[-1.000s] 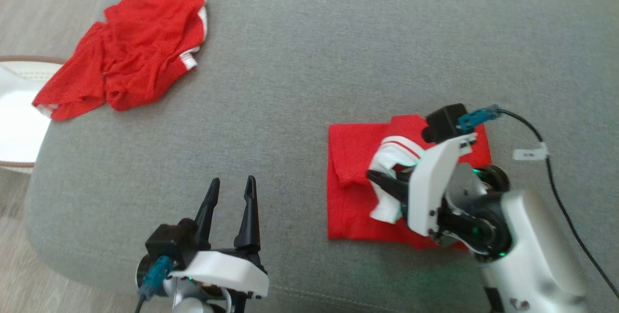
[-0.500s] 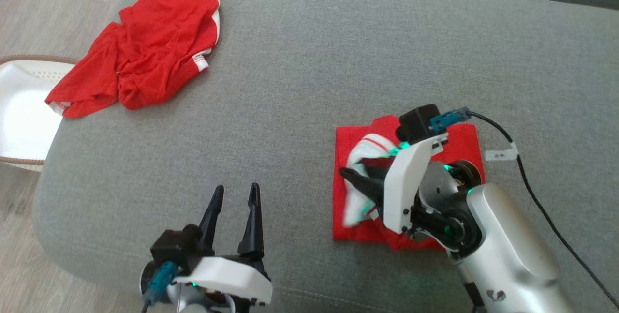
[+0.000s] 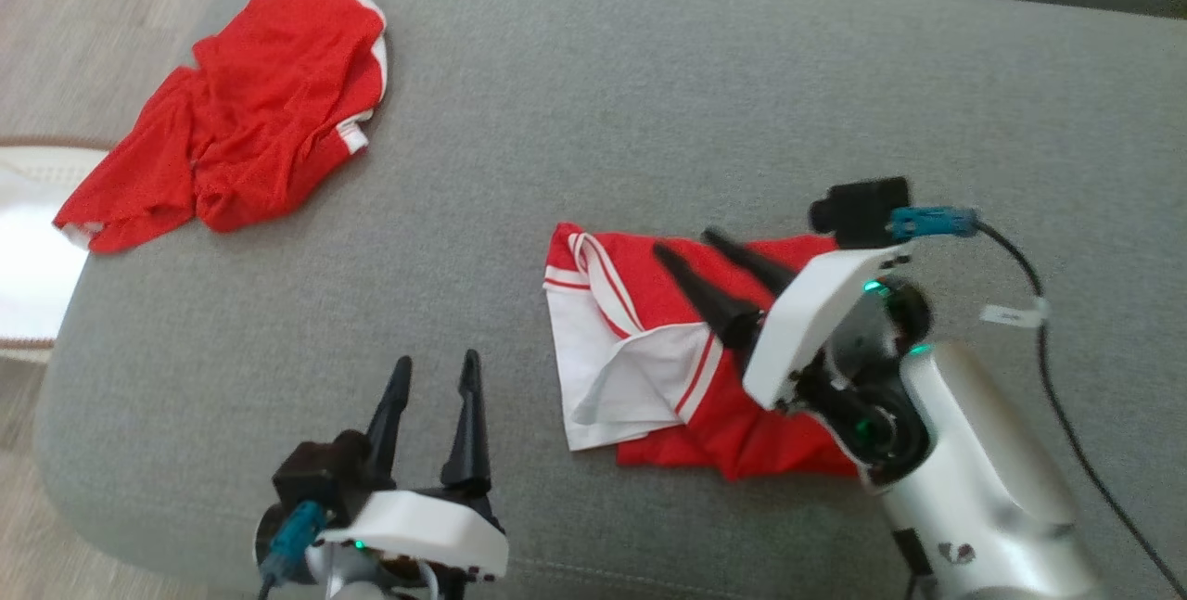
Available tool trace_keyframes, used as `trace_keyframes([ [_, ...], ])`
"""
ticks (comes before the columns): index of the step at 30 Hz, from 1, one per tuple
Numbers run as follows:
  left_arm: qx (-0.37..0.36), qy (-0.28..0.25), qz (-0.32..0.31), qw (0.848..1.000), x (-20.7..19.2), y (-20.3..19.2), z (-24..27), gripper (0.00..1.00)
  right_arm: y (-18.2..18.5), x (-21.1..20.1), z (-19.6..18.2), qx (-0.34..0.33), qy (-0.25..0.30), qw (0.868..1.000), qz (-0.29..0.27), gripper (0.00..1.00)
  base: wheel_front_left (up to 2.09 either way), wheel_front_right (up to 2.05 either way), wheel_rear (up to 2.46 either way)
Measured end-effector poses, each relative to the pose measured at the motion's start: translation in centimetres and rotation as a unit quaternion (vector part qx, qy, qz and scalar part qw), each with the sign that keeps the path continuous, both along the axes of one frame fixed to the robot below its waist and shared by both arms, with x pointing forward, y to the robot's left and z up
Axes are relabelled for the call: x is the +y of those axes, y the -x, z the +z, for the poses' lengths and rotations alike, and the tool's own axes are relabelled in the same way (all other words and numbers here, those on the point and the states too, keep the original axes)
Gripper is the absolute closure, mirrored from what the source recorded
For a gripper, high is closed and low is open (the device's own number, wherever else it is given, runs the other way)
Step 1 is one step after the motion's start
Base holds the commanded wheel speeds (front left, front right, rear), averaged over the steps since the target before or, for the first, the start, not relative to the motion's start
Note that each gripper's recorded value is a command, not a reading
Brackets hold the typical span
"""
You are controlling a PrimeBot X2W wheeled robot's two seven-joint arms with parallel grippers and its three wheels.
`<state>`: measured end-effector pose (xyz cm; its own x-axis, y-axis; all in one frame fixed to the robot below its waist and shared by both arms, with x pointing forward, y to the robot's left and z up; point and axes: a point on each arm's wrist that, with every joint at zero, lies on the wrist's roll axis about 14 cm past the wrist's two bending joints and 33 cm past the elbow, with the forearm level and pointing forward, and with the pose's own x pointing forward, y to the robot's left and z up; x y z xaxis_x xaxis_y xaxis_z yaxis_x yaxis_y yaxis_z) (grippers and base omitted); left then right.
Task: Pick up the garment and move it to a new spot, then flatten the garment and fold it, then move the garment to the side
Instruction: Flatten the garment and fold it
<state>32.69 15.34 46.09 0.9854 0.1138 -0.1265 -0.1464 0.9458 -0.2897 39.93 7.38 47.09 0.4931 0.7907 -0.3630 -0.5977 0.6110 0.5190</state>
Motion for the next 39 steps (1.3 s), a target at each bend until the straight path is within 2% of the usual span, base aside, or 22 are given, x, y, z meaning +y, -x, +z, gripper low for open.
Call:
trace_keyframes([
  [3, -0.002, 0.000, 0.002, 1.000, 0.1, 0.1, 0.1, 0.00, -1.9, -2.5, 2.0, -0.079, 0.014, 0.995, -0.051, 0.00, 0.00, 0.00, 0.00],
  [4, -0.002, 0.000, 0.002, 1.000, 0.1, 0.1, 0.1, 0.00, -1.9, -2.5, 2.0, -0.079, 0.014, 0.995, -0.051, 0.00, 0.00, 0.00, 0.00],
  [9, 0.003, -0.006, 0.001, 1.000, 0.1, 0.8, -0.2, 0.00, -1.7, -7.8, 2.3, -0.114, 0.027, 0.984, -0.135, 0.00, 0.00, 0.00, 0.00],
  [16, -0.020, -0.017, -0.015, 1.000, -0.3, 0.1, 0.9, 0.00, -1.2, -15.6, 3.0, -0.186, 0.079, 0.950, -0.239, 0.00, 0.00, 0.00, 0.00],
  [19, -0.028, -0.026, -0.016, 0.999, -0.1, 0.3, 1.3, 0.00, 0.2, -17.3, 2.1, -0.199, 0.106, 0.941, -0.252, 0.00, 0.00, 0.00, 0.00],
  [25, -0.015, -0.036, -0.006, 0.999, 0.6, 2.2, 0.5, 0.00, 2.5, -19.0, -0.3, -0.206, 0.140, 0.933, -0.261, 0.00, 0.00, 0.00, 0.00],
  [26, -0.014, -0.035, -0.006, 0.999, 0.7, 2.3, 0.5, 0.00, 2.6, -18.9, -0.5, -0.206, 0.141, 0.933, -0.259, 0.22, 0.00, 0.00, 0.00],
  [27, -0.015, -0.035, -0.005, 0.999, 0.7, 2.3, 0.5, 0.00, 2.7, -18.7, -0.8, -0.202, 0.139, 0.935, -0.257, 0.66, 0.00, 0.00, 0.00],
  [28, -0.015, -0.036, -0.005, 0.999, 0.8, 2.4, 0.5, 0.00, 2.9, -18.2, -1.3, -0.195, 0.139, 0.938, -0.250, 1.00, 0.00, 0.00, 0.00],
  [32, -0.012, -0.043, -0.004, 0.999, 1.0, 2.4, 0.3, 0.00, 3.4, -15.6, -3.3, -0.166, 0.138, 0.954, -0.208, 1.00, 0.00, 0.00, 0.00],
  [39, -0.004, -0.054, -0.005, 0.999, 1.7, 2.0, -0.2, 0.00, 1.4, -11.7, -5.6, -0.143, 0.147, 0.968, -0.147, 1.00, 0.00, 0.00, 0.00],
])
